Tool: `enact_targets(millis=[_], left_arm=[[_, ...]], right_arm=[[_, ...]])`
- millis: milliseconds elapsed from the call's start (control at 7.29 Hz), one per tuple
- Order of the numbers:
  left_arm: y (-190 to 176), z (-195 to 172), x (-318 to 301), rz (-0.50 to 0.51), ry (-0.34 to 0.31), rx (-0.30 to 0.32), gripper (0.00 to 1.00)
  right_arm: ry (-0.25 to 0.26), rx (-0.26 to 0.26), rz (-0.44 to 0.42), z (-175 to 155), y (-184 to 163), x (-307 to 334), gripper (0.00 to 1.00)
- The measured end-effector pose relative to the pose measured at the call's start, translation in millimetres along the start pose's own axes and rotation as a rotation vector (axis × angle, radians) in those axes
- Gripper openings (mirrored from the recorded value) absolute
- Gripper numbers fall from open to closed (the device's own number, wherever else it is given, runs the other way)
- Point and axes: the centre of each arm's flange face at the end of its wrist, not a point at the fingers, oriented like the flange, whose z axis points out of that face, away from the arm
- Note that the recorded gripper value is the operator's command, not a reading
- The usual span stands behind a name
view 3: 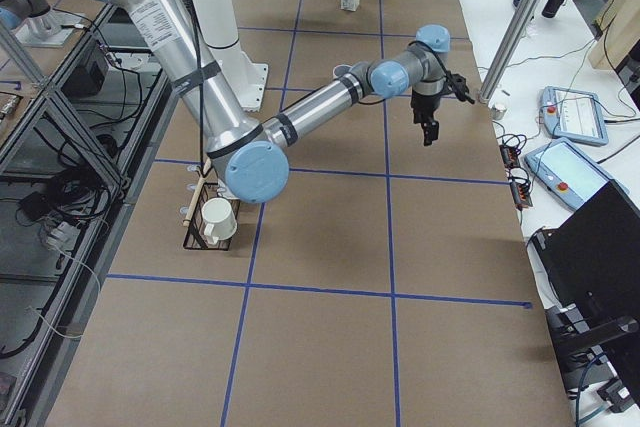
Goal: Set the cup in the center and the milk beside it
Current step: 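Set the white mug down at the center, open and lift right gripper, then grasp the Pascual milk carton with the left gripper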
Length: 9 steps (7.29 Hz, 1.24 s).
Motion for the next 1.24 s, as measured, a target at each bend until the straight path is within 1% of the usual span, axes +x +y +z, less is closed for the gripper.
enact_targets(millis=[137,275,412,686,824,961,1098,1235], left_arm=[[-6,5,8,-0.038,0.009,-0.004,1.0],[-18,13,20,-0.068,0.024,-0.02,0.99],[-32,21,34,-0.103,0.039,-0.047,0.99],[-49,27,60,-0.139,0.061,-0.095,0.99],[-52,36,72,-0.148,0.074,-0.116,0.99],[-54,45,85,-0.164,0.081,-0.137,0.98],[-55,54,96,-0.177,0.068,-0.153,0.98],[-54,63,104,-0.187,0.044,-0.168,0.98]], right_arm=[[0.027,-0.028,-0.032,6,37,78,1.0],[0.048,-0.055,-0.035,11,85,150,1.0],[0.054,-0.074,-0.023,18,140,208,1.0],[0.053,-0.114,-0.001,41,253,280,1.0],[0.051,-0.122,0.014,48,296,298,1.0],[0.039,-0.117,0.035,49,320,307,1.0],[0.01,-0.104,0.068,41,327,312,1.0],[-0.013,-0.098,0.098,32,324,314,1.0]])
